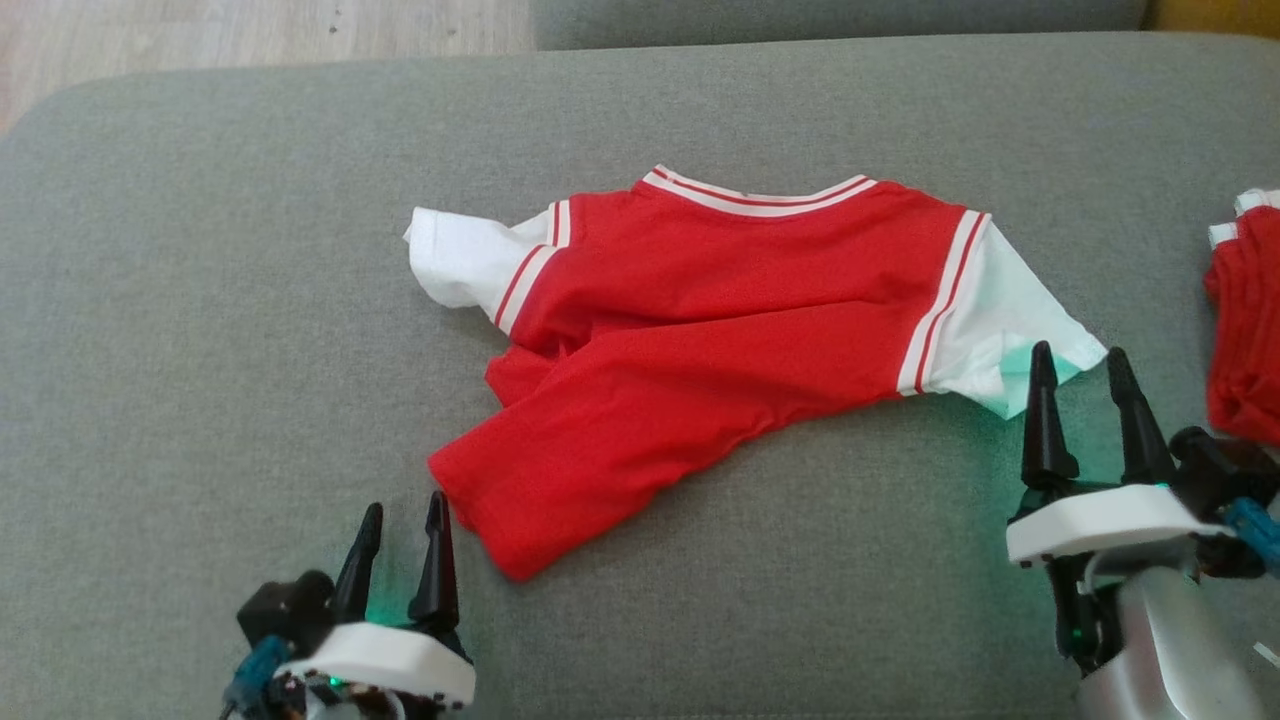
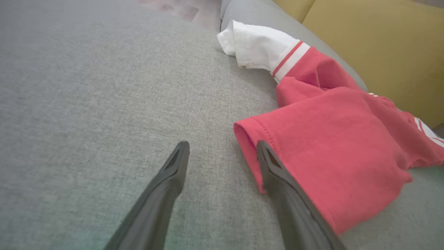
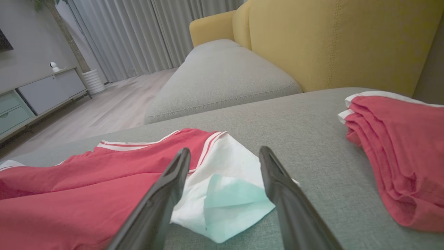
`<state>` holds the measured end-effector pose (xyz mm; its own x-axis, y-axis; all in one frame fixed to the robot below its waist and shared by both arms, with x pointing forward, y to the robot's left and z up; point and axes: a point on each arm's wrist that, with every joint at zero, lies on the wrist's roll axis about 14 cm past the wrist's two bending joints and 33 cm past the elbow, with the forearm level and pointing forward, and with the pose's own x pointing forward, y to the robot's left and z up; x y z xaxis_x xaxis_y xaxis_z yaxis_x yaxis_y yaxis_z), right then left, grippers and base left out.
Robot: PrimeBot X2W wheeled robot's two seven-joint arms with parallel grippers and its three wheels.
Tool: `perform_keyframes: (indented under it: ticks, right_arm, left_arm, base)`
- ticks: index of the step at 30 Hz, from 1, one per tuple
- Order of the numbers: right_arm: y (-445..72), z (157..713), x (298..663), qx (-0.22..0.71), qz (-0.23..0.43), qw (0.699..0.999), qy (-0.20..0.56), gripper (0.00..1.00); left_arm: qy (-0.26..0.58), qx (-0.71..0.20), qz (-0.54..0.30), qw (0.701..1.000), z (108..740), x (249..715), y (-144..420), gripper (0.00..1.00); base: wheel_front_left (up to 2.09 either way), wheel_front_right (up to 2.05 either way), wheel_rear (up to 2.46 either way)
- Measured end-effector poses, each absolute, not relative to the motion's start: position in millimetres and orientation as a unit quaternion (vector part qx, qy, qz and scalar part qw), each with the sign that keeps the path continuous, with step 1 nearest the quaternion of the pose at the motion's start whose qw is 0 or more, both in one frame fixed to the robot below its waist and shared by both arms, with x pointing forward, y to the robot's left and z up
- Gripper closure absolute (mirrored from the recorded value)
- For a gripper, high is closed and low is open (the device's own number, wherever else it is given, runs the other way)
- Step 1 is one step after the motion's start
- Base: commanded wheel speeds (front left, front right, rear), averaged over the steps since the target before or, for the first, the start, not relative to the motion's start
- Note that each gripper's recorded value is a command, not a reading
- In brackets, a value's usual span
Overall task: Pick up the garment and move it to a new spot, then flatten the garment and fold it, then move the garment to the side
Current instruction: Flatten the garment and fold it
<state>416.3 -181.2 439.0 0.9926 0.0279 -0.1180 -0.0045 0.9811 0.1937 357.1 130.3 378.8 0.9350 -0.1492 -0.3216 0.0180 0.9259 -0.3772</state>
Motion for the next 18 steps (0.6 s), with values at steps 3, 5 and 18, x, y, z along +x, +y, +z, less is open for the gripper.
perform_keyframes:
  ticks: [3, 5, 18]
  right_arm:
    - [-179, 437, 416, 0.097, 0.012, 0.993, 0.064, 0.00]
    - [-178, 435, 416, 0.100, 0.012, 0.993, 0.065, 0.00]
    - [-176, 425, 413, 0.101, 0.015, 0.991, 0.080, 0.00]
  left_arm:
    - [0.181, -0.206, -0.047, 0.960, 376, 362, 125, 0.00]
    - [0.183, -0.217, -0.053, 0.957, 376, 365, 120, 0.00]
    - [0.206, -0.295, -0.094, 0.928, 375, 373, 75, 0.00]
  base:
    - [0.00, 0.00, 0.00]
    - [0.00, 0.00, 0.00]
    - [0.00, 0.00, 0.00]
